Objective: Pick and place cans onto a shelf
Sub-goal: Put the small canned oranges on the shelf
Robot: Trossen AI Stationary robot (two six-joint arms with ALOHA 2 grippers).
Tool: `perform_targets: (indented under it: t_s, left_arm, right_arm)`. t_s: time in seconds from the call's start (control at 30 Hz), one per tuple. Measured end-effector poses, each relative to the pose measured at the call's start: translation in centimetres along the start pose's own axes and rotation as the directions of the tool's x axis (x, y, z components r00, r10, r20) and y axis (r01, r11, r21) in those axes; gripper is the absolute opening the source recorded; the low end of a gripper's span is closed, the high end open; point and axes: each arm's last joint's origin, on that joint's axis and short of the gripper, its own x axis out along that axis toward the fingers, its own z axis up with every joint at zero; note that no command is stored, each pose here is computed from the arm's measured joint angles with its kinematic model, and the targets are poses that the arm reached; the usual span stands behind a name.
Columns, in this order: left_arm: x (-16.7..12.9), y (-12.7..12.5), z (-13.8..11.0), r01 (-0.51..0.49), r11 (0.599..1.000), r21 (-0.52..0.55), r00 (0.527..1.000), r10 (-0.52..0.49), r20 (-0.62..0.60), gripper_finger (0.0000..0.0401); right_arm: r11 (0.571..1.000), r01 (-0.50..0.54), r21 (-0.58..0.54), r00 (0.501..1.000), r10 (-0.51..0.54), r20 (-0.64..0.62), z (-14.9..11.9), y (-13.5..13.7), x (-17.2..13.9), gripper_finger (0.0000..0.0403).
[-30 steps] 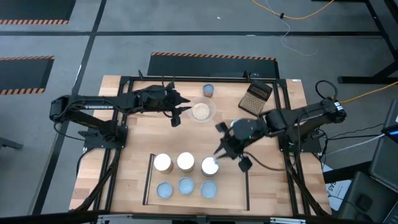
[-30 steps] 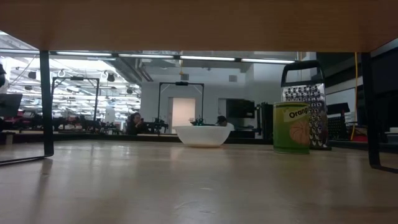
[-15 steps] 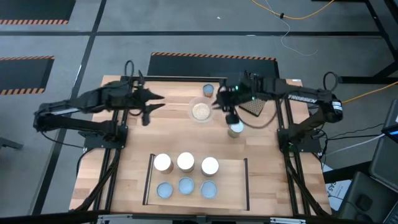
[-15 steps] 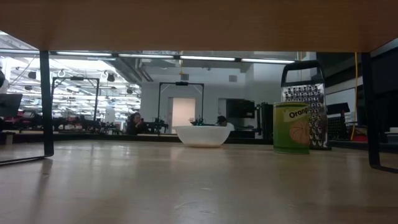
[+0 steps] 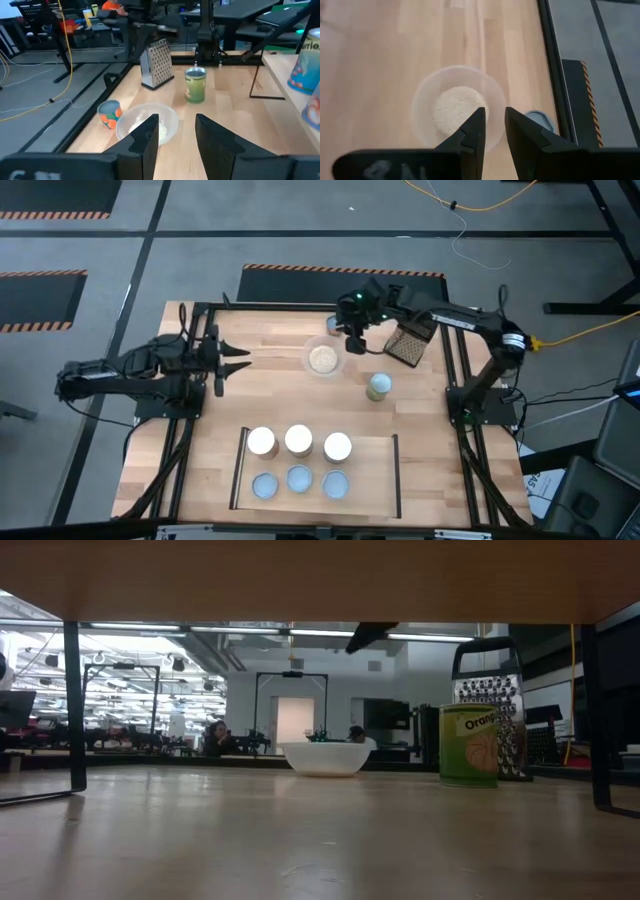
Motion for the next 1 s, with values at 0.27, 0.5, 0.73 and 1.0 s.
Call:
perform_targets:
  t_s: [0.27, 0.5, 0.73, 1.0]
  left_arm:
    - [0.4, -0.1, -1.6, 0.001, 1.0, -0.003, 1.0, -0.001, -0.024, 0.0121]
    - [0.4, -0.1, -1.6, 0.001, 1.0, -0.003, 1.0, -0.001, -0.023, 0.0121]
    - [0.4, -0.1, -1.6, 0.001, 1.0, -0.004, 1.0, -0.001, -0.023, 0.0121]
    - [0.4, -0.1, -1.6, 0.001, 1.0, -0.004, 1.0, -0.002, -0.024, 0.0121]
  right_arm:
    - [0.997, 0.065, 0.046, 0.993, -0.06, -0.097, -1.7, -2.1, 4.7, 0.0078]
    - [0.993, 0.112, 0.044, 0.973, -0.101, -0.207, -3.1, -2.4, 7.7, 0.0078]
    - [0.993, 0.109, 0.042, 0.963, -0.095, -0.25, -3.9, -2.4, 9.6, 0.0078]
    - [0.985, 0.169, 0.042, 0.949, -0.151, -0.275, -4.5, -3.3, 10.0, 0.0078]
